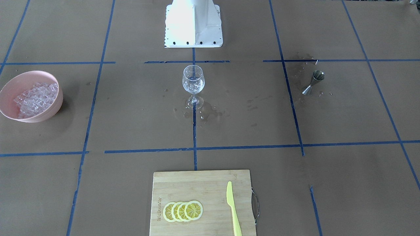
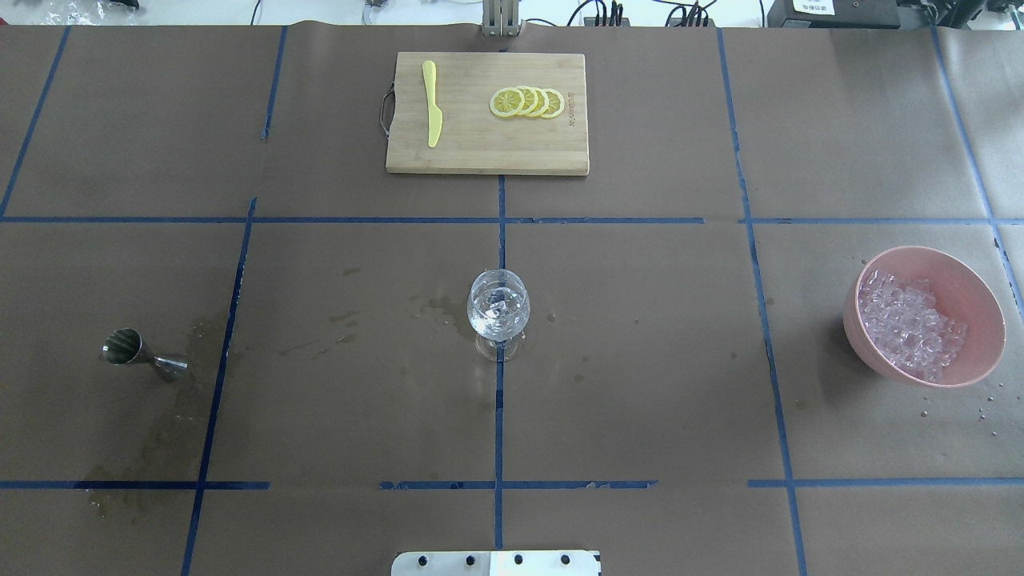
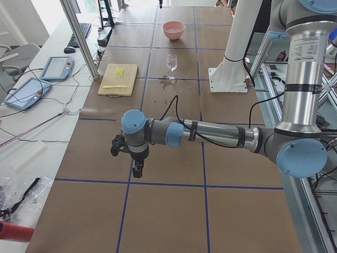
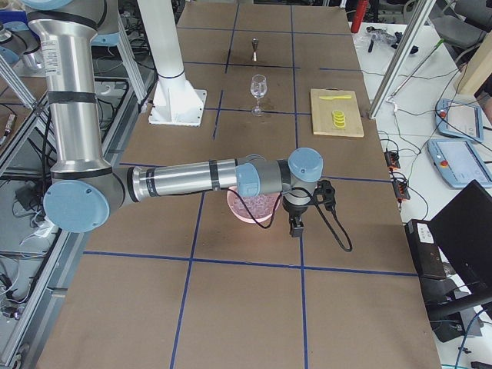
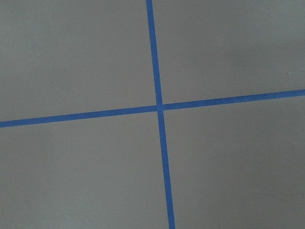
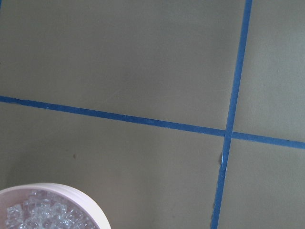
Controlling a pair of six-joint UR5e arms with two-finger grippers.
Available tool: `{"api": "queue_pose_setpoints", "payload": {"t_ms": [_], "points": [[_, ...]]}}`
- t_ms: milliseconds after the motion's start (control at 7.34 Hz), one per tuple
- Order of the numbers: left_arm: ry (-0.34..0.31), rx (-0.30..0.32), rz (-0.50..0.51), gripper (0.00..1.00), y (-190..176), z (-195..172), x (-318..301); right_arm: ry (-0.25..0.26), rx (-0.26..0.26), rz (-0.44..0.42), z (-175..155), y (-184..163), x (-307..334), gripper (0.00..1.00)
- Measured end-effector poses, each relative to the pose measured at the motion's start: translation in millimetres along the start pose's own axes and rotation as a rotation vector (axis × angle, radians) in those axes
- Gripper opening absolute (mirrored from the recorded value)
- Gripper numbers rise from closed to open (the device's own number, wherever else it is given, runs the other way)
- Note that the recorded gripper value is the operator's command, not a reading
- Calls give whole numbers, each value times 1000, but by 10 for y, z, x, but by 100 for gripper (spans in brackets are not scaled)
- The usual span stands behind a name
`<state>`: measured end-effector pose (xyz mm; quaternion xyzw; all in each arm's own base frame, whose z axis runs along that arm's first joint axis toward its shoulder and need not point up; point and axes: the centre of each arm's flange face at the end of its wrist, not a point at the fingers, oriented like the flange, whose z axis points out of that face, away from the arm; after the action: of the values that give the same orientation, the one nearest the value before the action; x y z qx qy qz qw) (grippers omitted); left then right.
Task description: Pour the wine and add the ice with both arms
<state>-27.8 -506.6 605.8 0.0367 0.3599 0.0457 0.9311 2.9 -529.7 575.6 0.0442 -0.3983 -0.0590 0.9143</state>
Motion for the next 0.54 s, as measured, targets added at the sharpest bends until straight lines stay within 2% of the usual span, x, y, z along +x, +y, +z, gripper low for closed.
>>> {"api": "queue_pose_setpoints", "payload": {"t_ms": [545], "points": [[2,-10,-6,100,19,26,-11,1,3,16,-16,-128,-28,100]]}}
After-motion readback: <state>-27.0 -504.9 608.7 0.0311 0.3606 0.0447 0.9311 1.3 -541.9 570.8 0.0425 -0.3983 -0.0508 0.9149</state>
